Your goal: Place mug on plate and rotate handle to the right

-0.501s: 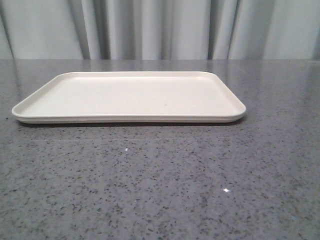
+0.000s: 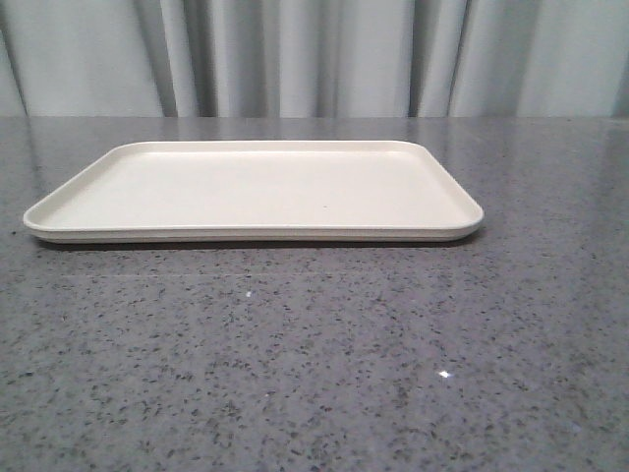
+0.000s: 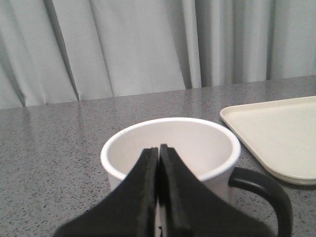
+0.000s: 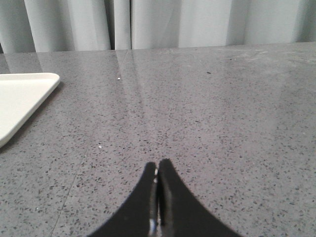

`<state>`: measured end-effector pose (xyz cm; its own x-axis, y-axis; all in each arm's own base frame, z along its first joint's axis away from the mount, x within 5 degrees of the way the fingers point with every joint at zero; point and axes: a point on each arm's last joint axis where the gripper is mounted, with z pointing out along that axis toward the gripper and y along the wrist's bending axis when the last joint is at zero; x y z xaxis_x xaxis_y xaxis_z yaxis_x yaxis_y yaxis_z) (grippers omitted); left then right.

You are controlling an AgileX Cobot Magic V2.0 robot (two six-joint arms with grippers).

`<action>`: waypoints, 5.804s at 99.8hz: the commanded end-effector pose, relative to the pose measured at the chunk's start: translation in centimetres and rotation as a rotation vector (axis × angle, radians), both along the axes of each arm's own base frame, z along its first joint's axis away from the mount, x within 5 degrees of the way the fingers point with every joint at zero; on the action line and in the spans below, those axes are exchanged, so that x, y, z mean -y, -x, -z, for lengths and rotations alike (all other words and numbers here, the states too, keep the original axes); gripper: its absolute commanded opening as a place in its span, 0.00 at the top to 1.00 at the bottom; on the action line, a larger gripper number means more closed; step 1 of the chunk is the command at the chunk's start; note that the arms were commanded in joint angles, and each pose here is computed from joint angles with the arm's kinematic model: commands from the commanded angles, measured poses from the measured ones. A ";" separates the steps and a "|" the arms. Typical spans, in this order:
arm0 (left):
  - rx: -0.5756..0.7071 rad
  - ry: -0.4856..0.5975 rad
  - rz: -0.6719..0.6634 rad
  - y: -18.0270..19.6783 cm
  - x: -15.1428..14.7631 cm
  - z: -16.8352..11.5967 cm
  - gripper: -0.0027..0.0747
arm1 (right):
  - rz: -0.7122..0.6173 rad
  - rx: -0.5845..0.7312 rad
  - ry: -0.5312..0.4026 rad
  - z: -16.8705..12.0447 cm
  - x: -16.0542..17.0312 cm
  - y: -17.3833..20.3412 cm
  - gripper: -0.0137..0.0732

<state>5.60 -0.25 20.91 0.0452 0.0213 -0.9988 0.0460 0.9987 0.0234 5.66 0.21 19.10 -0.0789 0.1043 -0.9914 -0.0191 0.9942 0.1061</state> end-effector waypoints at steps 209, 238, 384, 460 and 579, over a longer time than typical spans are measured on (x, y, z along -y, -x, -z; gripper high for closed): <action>0.383 0.349 0.079 2.0 -0.1 -6.6 0.99 | 0.019 0.394 0.012 -10.8 0.2 1.9 0.92; 0.399 0.338 0.083 3.6 -0.2 -13.2 0.99 | 0.012 0.392 0.027 -18.8 0.1 1.2 0.92; -0.272 0.105 -0.052 -3.5 -0.2 -31.0 0.39 | -0.020 0.428 0.039 -27.0 -0.1 0.4 0.27; -0.739 -0.103 -0.140 -10.4 -0.9 -27.1 0.39 | -0.046 0.155 0.110 -30.5 -0.5 -4.6 0.27; -1.264 -0.186 -0.128 -16.0 -0.7 -12.6 0.39 | -0.053 0.084 0.113 -29.7 -0.6 -6.2 0.27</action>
<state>20.93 0.38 33.10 -0.9501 0.1008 -0.2951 0.0528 0.9847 0.1663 12.05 0.85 47.35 -0.0933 -0.0021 -0.9956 -0.0810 0.9967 0.0055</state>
